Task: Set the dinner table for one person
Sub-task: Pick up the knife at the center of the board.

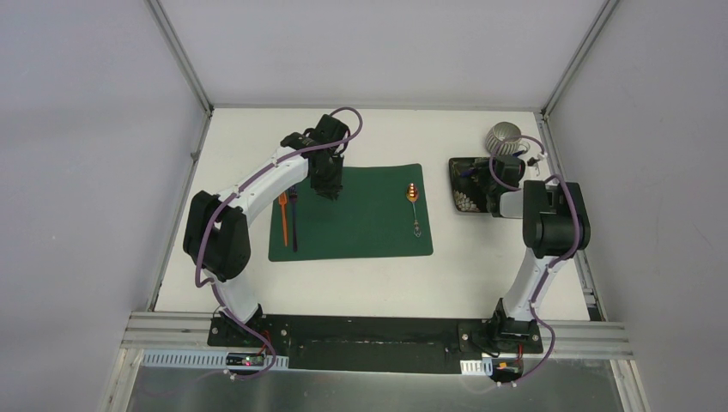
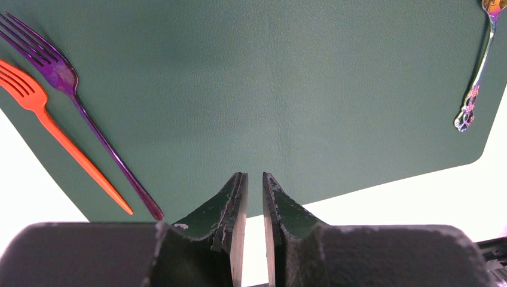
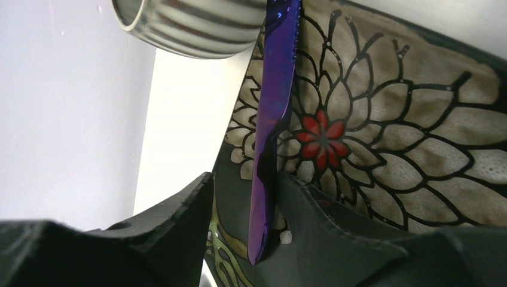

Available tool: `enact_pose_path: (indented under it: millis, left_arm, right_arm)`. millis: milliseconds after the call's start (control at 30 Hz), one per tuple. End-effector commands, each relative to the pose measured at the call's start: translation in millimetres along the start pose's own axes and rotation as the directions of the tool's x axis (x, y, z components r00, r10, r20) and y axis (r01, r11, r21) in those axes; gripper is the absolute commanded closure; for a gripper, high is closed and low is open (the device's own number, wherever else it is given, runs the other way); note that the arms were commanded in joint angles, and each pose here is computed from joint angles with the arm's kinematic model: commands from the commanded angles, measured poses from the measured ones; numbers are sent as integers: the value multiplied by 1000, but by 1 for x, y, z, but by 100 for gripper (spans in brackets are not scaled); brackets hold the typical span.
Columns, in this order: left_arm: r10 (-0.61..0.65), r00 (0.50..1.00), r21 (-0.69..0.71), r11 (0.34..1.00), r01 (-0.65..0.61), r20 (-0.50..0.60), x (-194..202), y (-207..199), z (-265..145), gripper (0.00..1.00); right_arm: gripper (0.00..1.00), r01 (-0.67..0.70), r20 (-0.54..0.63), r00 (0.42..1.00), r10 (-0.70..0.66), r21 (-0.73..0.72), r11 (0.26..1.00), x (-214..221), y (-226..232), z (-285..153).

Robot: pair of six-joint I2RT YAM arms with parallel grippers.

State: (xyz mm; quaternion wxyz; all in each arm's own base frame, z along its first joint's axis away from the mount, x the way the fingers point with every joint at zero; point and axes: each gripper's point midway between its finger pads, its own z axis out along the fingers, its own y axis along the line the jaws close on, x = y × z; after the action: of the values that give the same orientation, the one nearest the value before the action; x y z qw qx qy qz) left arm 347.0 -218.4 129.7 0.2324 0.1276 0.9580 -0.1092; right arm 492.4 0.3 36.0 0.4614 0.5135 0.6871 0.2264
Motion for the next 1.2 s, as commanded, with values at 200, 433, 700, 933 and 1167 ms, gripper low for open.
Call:
enact_pose_path:
  millis: [200, 433, 700, 933, 1167]
  left_arm:
    - [8, 999, 12, 1000, -8, 32, -7, -8, -12, 83]
    - [6, 1000, 13, 1000, -6, 30, -7, -8, -11, 83]
    - [3, 1000, 13, 1000, -3, 27, -4, -8, -12, 83]
    - [-1, 999, 16, 1000, 1, 35, -5, -11, -12, 83]
    - [-4, 999, 21, 1000, 3, 44, -6, -14, -13, 83]
  right_arm:
    - [65, 13, -53, 999, -10, 63, 998, 15, -26, 11]
    - [90, 17, -64, 998, -12, 66, 998, 19, -32, 10]
    - [100, 31, -65, 998, -27, 60, 998, 17, -34, -5]
    - [100, 80, -120, 990, -73, 59, 995, 24, -36, -26]
    - [100, 137, -198, 971, -133, 3, 991, 33, -27, -45]
